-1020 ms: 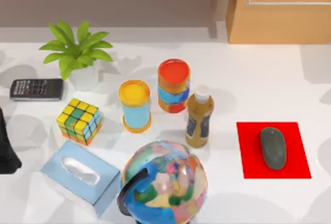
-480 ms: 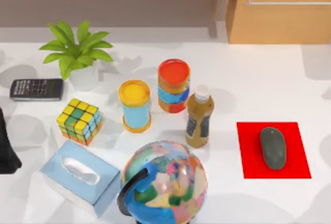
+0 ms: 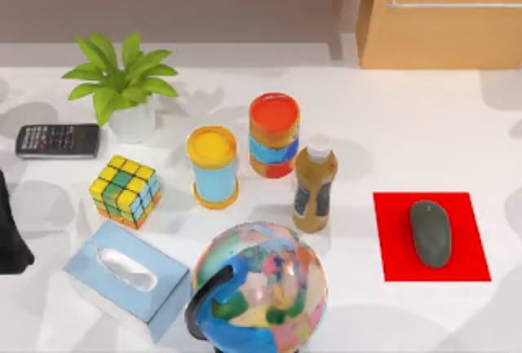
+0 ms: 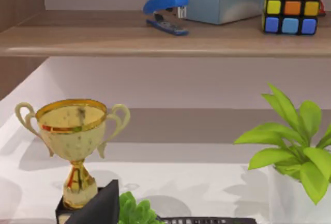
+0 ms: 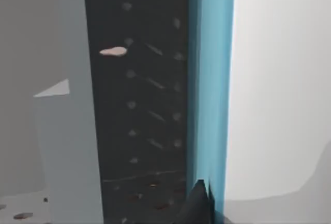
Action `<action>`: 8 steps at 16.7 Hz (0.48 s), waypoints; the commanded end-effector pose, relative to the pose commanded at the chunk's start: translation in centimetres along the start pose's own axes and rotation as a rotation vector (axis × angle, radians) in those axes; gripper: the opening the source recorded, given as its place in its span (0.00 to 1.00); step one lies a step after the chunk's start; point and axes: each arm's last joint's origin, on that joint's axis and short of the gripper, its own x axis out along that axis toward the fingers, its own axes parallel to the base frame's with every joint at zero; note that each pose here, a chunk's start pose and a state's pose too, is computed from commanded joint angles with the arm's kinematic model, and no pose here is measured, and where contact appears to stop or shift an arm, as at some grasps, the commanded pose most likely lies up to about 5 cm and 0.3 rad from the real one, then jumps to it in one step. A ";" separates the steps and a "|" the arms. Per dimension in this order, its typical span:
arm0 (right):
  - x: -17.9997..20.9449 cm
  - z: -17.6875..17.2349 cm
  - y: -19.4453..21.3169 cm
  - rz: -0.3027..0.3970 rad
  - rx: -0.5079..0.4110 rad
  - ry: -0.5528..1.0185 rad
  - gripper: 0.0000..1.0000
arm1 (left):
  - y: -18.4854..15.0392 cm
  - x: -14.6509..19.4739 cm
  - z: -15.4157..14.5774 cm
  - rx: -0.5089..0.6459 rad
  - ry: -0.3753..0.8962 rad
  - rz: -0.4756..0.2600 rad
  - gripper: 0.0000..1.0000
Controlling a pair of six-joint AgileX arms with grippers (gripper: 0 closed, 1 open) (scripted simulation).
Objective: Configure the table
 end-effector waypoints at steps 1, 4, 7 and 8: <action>0.0 0.0 0.0 0.000 0.000 0.000 0.00 | 0.0 0.0 0.0 0.000 0.000 0.000 1.00; 0.0 0.0 0.0 0.000 0.000 0.000 0.23 | 0.0 0.0 0.0 0.000 0.000 0.000 1.00; 0.0 0.0 0.0 0.000 0.000 0.000 0.45 | 0.0 0.0 0.0 0.000 0.000 0.000 1.00; 0.0 0.0 0.0 0.000 0.000 0.000 0.53 | 0.0 0.0 0.0 0.000 0.000 0.000 1.00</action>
